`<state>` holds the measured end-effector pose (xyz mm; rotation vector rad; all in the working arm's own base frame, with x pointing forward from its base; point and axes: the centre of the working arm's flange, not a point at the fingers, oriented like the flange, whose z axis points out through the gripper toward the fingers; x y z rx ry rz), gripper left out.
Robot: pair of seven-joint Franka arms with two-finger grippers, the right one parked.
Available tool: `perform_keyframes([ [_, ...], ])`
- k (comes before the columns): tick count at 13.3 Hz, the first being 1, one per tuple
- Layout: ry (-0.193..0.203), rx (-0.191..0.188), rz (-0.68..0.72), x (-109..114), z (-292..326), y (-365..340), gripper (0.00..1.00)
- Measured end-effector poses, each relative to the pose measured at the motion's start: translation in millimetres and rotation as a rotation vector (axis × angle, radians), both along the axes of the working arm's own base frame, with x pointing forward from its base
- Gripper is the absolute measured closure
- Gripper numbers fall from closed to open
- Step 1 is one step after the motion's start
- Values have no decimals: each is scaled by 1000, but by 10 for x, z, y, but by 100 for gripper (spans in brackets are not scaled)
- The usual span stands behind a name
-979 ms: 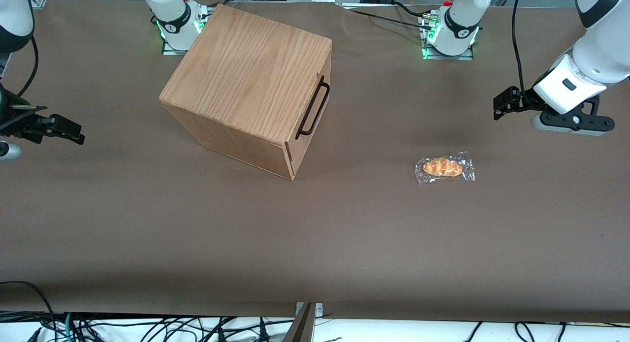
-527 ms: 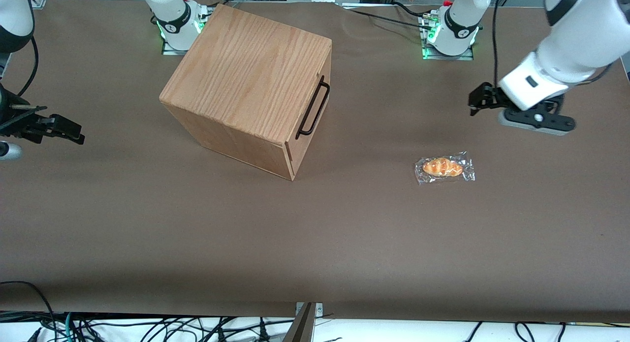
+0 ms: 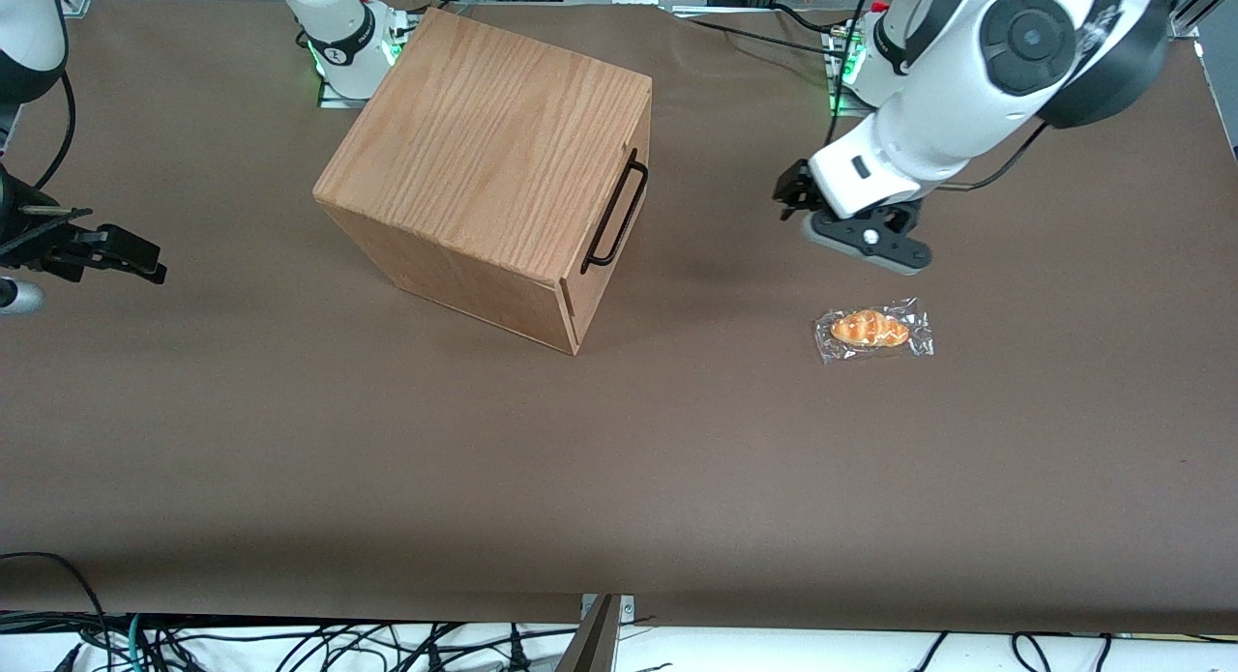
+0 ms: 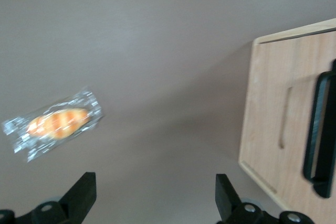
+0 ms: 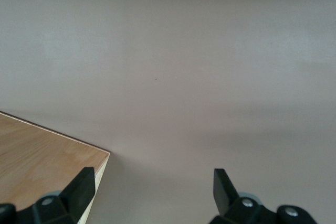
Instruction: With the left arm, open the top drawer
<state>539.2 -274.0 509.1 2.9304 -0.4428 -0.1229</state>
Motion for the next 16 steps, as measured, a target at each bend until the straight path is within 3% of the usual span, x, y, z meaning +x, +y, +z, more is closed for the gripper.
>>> perform_keyframes([
  [3,16,-82,-40,-28,-297,-467,0],
  [5,16,-112,-65,-66,-443,-707,0],
  [10,-18,-163,-108,-193,-699,-1193,0],
  [16,-23,-186,-136,-383,-1069,-1493,0],
])
